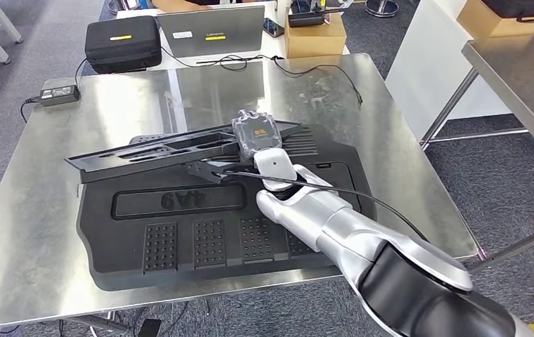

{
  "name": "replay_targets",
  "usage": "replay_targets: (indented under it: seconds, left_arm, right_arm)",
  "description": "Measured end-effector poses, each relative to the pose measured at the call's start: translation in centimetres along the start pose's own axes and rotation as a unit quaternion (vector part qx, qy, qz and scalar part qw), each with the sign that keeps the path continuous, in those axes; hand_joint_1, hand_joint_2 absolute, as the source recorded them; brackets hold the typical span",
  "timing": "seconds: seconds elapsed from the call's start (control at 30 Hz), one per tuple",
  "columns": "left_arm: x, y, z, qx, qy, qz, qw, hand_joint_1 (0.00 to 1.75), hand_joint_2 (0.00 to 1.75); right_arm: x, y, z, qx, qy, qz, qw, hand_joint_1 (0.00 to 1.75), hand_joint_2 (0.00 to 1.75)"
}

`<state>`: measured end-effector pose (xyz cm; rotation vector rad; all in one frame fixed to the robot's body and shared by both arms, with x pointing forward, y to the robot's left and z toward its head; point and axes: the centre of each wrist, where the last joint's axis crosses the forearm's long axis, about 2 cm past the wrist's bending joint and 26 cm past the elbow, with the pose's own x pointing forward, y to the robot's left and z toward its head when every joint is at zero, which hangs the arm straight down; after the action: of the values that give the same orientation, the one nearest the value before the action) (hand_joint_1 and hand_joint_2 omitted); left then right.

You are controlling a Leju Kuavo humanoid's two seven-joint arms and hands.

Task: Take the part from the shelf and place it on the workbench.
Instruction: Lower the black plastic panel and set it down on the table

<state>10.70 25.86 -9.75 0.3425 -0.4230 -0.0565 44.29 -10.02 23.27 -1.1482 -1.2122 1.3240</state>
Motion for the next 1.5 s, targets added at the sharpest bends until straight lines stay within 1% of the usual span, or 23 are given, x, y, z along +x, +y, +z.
replay_targets:
  seconds: [0.17,0.3,0.5,0.63,0.87,1.23,1.4,1.5]
  left_arm:
    - [-0.1,0.0,0.0,0.0,-0.004,-0.003,1.0,0.0,1.75]
    - [-0.1,0.0,0.0,0.007,-0.009,-0.01,1.0,0.0,1.75]
    - [-0.1,0.0,0.0,0.014,-0.012,-0.015,1.0,0.0,1.75]
    - [-0.1,0.0,0.1,0.012,-0.011,-0.016,1.0,0.0,0.0]
    - [0.0,-0.2,0.1,0.007,-0.01,-0.025,1.0,0.0,0.0]
    - [0.3,-0.3,0.1,0.0,-0.013,-0.029,1.0,0.0,0.0]
    - [0.3,-0.3,0.1,-0.001,-0.012,-0.028,1.0,0.0,0.0]
    - [0.3,-0.3,0.1,-0.004,-0.011,-0.027,1.0,0.0,0.0]
  right_arm:
    - [-0.3,0.1,-0.1,-0.007,0.017,0.019,1.0,1.75,1.75]
    - [-0.6,0.3,-0.1,-0.017,0.031,0.046,0.998,0.0,0.0]
    - [-0.7,0.4,-0.2,-0.019,0.034,0.082,0.996,0.0,0.0]
    - [-0.7,0.6,-0.1,-0.009,0.03,0.096,0.995,0.0,0.0]
    - [-0.5,0.9,0.0,0.038,0.011,0.129,0.991,0.0,0.0]
    - [0.8,1.2,0.5,0.095,-0.03,0.141,0.985,0.0,0.0]
    - [1.1,1.2,0.6,0.109,-0.042,0.139,0.983,0.0,0.0]
    - [1.1,1.0,0.5,0.132,-0.054,0.12,0.983,0.0,0.0]
